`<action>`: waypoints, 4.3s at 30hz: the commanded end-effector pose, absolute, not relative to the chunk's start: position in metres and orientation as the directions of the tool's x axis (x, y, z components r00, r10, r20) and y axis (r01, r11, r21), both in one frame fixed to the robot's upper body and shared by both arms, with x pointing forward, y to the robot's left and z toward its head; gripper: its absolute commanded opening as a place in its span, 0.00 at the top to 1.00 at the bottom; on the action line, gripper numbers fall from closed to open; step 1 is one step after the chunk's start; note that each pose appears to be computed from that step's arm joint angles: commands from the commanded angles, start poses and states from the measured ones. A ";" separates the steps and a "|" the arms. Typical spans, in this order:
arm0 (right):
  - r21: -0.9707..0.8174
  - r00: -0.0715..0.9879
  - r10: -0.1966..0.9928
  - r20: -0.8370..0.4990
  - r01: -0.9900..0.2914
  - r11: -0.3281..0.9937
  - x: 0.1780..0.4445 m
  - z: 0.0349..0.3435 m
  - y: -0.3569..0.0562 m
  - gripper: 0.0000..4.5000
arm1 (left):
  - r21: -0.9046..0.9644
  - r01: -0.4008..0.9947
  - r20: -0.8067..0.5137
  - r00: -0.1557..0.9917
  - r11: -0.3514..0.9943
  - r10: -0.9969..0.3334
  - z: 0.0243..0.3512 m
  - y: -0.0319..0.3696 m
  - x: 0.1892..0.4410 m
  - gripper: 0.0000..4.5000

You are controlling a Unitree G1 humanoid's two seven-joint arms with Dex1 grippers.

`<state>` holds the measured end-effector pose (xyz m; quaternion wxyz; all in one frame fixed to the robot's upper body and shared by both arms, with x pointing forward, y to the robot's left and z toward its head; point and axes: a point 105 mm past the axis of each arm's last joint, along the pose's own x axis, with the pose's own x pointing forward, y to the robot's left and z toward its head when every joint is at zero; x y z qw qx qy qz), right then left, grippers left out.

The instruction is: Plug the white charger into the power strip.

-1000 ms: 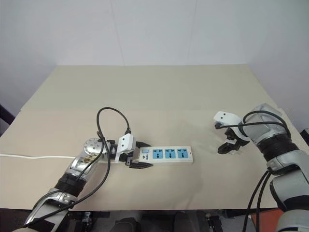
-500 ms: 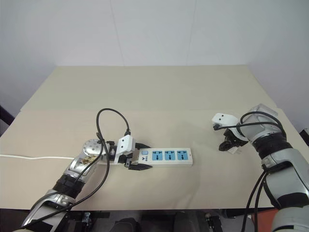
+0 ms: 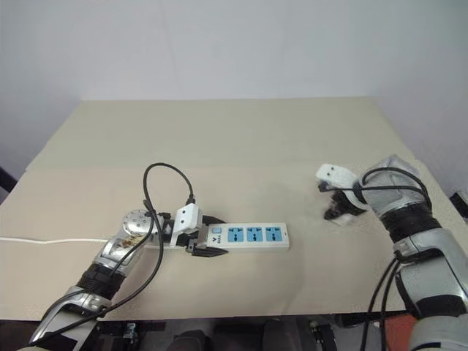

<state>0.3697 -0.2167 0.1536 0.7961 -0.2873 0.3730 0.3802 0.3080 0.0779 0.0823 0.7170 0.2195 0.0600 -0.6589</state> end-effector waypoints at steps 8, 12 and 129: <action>-0.188 0.473 0.849 -0.235 -0.879 0.437 0.345 0.225 -0.103 0.75 | 0.210 0.978 -0.436 0.093 -0.001 -0.895 0.076 0.082 0.306 0.27; -0.182 0.448 0.884 -0.133 -0.888 0.423 0.338 0.212 -0.078 0.75 | 0.217 0.976 -0.448 0.103 0.004 -0.888 0.077 0.088 0.308 0.27; -0.153 0.162 0.943 -0.290 -0.981 0.121 0.320 0.083 -0.069 0.11 | 0.213 0.974 -0.453 0.163 0.072 -0.876 0.068 0.107 0.289 0.27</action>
